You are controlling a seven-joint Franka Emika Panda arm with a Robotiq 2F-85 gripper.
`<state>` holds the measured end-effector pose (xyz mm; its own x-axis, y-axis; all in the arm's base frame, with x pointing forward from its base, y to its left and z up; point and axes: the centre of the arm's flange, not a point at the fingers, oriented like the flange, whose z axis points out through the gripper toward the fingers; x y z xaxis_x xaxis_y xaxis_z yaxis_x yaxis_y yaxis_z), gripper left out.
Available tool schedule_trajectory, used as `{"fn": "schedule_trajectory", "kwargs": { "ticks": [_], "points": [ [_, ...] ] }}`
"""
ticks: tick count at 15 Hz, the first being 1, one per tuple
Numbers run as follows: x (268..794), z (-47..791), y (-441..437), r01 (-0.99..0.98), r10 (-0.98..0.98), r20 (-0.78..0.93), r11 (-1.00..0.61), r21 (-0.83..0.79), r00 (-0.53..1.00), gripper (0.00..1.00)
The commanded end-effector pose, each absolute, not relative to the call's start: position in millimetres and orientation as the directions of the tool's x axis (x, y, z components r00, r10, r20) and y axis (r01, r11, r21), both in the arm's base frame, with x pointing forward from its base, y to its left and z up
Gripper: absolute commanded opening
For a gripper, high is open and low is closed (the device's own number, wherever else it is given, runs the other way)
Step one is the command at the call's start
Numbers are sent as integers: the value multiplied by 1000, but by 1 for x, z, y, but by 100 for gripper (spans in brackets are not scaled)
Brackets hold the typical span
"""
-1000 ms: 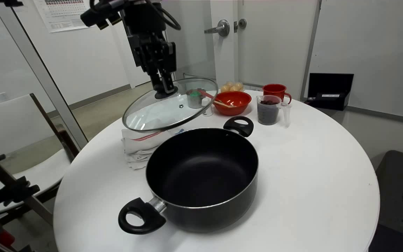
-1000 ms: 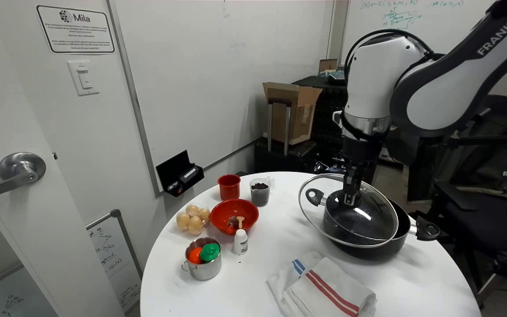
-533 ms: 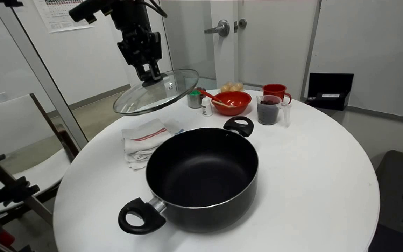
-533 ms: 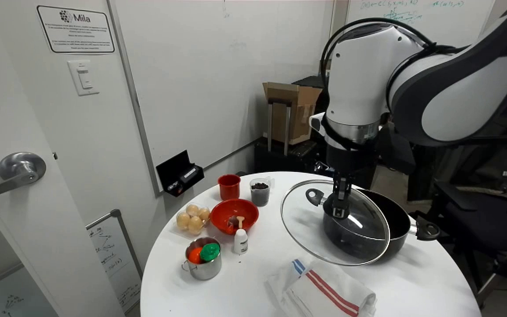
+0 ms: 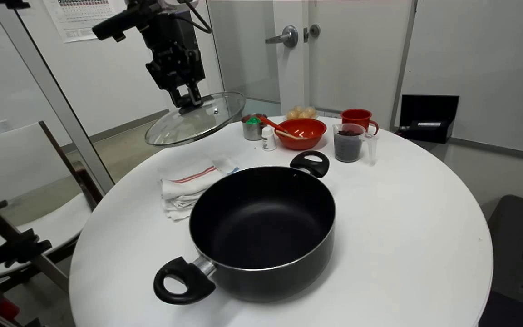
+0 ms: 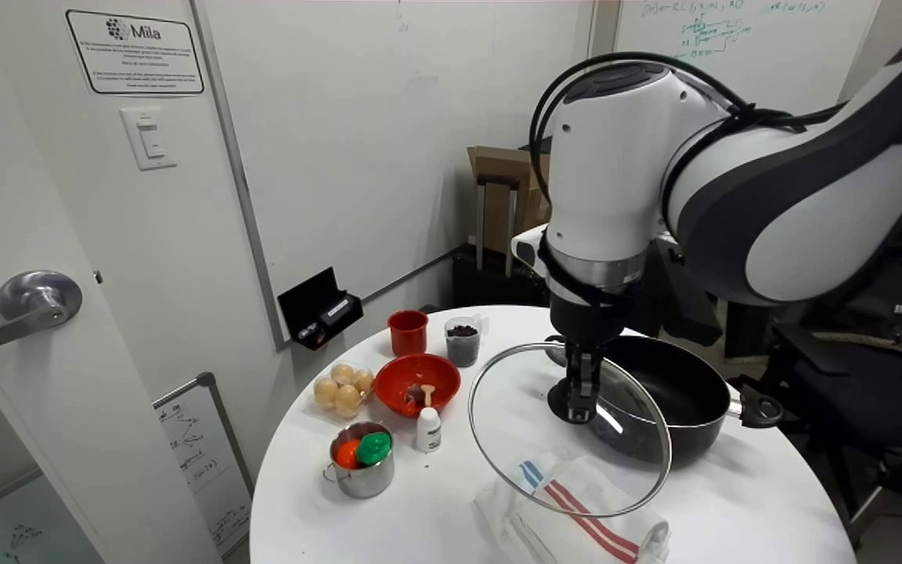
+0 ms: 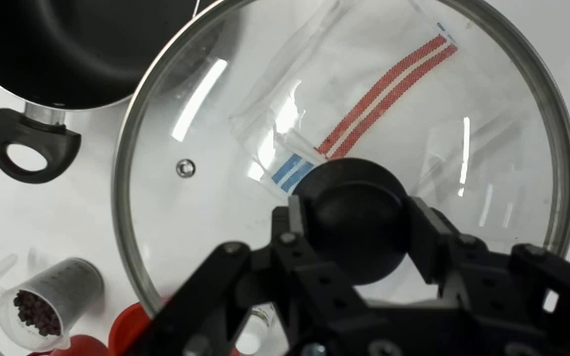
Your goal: Take the lid off the pot
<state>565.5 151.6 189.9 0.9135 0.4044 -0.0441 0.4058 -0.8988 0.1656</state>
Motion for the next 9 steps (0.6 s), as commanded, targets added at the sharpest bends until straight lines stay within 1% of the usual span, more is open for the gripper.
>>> {"fn": "schedule_trajectory", "kwargs": {
  "ticks": [1, 2, 5, 9],
  "points": [
    [606, 170, 164, 458, 455, -58, -877, 143, 889, 25],
    [612, 162, 167, 465, 461, -63, -875, 136, 885, 25],
    [632, 129, 169, 499, 493, -104, -865, 45, 864, 25],
    [640, 91, 167, 522, 520, -159, -852, -32, 839, 25]
  ]
}}
